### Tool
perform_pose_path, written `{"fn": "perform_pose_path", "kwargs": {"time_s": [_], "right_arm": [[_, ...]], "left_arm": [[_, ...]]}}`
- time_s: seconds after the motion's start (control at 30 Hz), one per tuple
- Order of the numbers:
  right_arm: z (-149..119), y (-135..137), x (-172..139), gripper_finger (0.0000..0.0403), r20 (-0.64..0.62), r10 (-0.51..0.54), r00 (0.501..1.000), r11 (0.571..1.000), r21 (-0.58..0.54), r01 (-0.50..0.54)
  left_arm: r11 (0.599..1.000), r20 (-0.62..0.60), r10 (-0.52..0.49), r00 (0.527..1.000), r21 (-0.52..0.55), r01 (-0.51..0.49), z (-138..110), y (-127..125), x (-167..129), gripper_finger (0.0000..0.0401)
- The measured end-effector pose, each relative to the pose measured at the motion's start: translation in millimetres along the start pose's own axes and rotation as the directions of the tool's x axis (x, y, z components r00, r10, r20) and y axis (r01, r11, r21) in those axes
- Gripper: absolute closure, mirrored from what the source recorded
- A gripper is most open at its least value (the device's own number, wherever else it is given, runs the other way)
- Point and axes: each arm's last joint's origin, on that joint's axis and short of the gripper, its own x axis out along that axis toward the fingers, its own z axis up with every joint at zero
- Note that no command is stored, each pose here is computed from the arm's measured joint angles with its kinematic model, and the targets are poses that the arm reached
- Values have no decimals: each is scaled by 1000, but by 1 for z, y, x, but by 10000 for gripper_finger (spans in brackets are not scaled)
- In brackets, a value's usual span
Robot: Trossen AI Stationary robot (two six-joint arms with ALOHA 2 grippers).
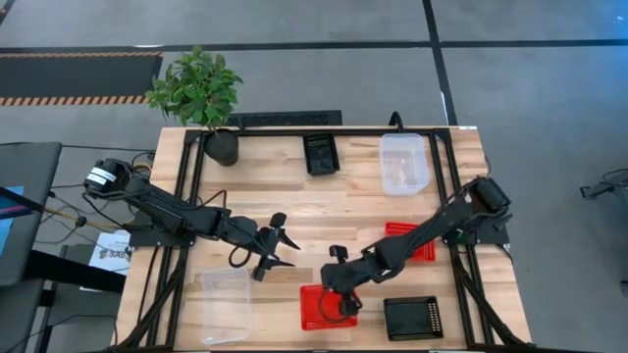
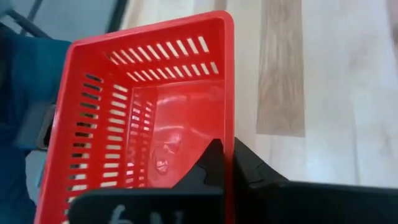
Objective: Stack baskets by color
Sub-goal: Stack the bottom red bin on top of the top red bin
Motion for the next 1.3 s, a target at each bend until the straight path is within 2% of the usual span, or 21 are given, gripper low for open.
{"fn": "perform_pose_path", "kwargs": {"time_s": [0.13,0.27,0.47,0.7,0.83,1.03,1.3], "right_arm": [[8,4,-32,387,22,15,1000,999,-35,-14],[5,5,-67,396,-20,-3,1000,998,-65,2],[-25,-3,-118,394,-34,-35,999,995,-100,32],[-53,-32,-175,394,28,-54,998,998,-35,55],[-65,-47,-206,398,-7,-98,995,995,-26,98],[-89,-67,-221,398,-179,-222,958,975,-24,222],[-119,-95,-215,398,-261,-299,918,945,48,322]], "left_arm": [[1000,-4,0,1000,-2,0,0,0,0,192],[1000,-4,5,1000,-1,-5,0,0,0,192],[997,-4,72,997,-24,-72,-1,13,0,192],[980,9,149,989,-139,-146,-1,35,-2,192],[970,53,182,982,-176,-170,3,43,-3,192],[967,101,197,975,-183,-177,7,46,-4,192],[958,96,241,966,-181,-221,7,48,-4,192]]}}
